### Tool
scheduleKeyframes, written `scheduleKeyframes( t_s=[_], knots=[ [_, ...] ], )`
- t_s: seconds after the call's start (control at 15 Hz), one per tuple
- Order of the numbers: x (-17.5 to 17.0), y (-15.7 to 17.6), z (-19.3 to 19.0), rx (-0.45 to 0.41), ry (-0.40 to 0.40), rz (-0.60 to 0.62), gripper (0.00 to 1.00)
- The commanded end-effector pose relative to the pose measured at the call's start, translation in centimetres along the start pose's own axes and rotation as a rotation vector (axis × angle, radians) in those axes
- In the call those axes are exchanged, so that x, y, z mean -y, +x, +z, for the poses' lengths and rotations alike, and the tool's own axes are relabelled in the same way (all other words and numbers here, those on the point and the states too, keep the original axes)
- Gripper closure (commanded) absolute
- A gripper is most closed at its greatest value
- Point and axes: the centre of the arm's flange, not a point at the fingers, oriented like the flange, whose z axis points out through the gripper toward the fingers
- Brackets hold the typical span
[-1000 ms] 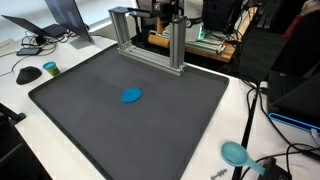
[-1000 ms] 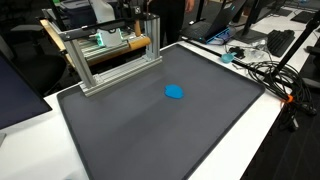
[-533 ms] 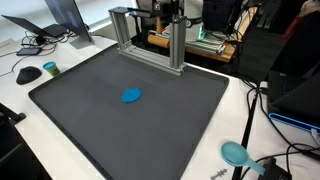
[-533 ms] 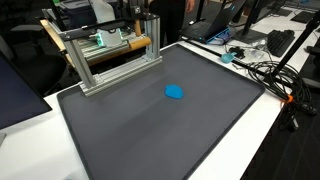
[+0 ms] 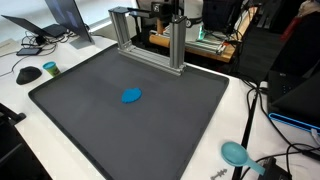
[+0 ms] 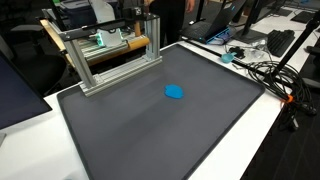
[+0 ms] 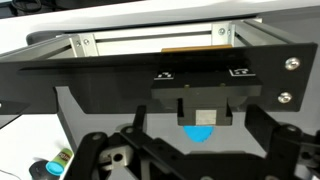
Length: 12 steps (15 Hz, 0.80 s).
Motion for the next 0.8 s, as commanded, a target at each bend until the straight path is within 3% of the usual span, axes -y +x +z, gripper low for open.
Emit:
scheduleKeyframes(
  t_s=[0.0,0.53,0.73],
  knots=[
    [-0.9,0.6,-2.0,-0.049,-0.021,-0.023,0.0],
    [0.6,7.8,-7.7,-0.194,0.024,-0.203,0.0],
    [2.5,11.4,-8.6,-0.203,0.047,-0.256,0.0]
  ],
)
